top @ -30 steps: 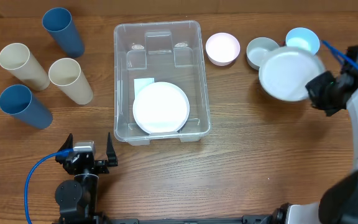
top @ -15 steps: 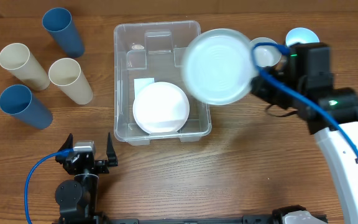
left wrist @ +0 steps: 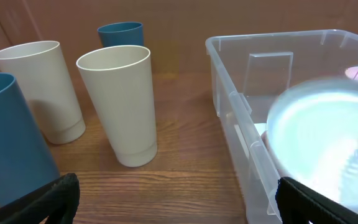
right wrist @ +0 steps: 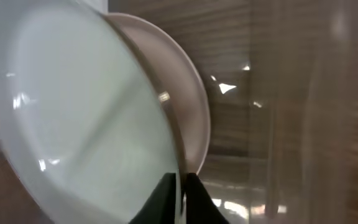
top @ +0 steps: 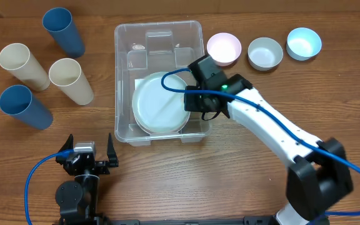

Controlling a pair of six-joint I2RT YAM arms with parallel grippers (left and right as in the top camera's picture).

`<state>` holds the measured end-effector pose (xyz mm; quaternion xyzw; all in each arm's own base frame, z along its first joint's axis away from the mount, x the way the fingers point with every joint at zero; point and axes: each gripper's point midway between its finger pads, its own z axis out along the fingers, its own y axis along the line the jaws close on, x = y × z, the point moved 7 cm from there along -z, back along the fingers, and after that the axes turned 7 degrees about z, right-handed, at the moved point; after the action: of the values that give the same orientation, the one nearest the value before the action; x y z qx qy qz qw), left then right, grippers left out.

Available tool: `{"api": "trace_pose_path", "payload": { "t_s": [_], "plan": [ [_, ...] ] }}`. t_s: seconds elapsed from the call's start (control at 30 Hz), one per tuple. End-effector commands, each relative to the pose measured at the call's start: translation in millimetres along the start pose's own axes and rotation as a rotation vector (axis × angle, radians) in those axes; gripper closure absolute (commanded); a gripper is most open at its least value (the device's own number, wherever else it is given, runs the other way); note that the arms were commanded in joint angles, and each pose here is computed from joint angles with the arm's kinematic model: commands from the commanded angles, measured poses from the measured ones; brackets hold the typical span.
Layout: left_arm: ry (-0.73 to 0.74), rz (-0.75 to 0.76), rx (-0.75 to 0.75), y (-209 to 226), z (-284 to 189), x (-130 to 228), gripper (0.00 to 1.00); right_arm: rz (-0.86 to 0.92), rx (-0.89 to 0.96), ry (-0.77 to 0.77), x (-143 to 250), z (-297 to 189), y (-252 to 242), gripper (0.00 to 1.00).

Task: Pack container
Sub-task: 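Lift the grey plate into the bin and release it on the stack, then move the right gripper to the pink bowl and grasp its rim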

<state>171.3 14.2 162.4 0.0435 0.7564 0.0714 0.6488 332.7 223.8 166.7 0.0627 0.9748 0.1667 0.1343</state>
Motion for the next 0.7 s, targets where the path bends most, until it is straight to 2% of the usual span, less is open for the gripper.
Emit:
{"api": "trace_pose_path", "payload": {
  "t_s": [0.0,0.07,0.23,0.37,0.43,0.5,0.67],
  "plan": [
    [-0.005,0.011,-0.009,1,0,0,0.00,-0.015,-0.006,-0.011,-4,0,5,0.61],
    [-0.005,0.011,-0.009,1,0,0,0.00,-0.035,-0.022,0.001,-3,0,7,0.52],
    [-0.005,0.011,-0.009,1,0,0,0.00,-0.082,-0.090,0.020,-6,-11,21,0.52],
    [-0.005,0.011,-0.009,1,0,0,0.00,-0.137,-0.156,-0.034,-30,-70,53,0.48],
    [-0.005,0.011,-0.009,1,0,0,0.00,-0.084,-0.080,-0.088,-42,-100,48,0.48],
    [-0.005,0.011,-0.009,1,0,0,0.00,0.042,0.099,-0.130,-53,-123,15,0.47],
    [-0.005,0.011,-0.009,1,0,0,0.00,0.227,0.331,-0.009,-46,-123,-54,0.41]
  ]
}}
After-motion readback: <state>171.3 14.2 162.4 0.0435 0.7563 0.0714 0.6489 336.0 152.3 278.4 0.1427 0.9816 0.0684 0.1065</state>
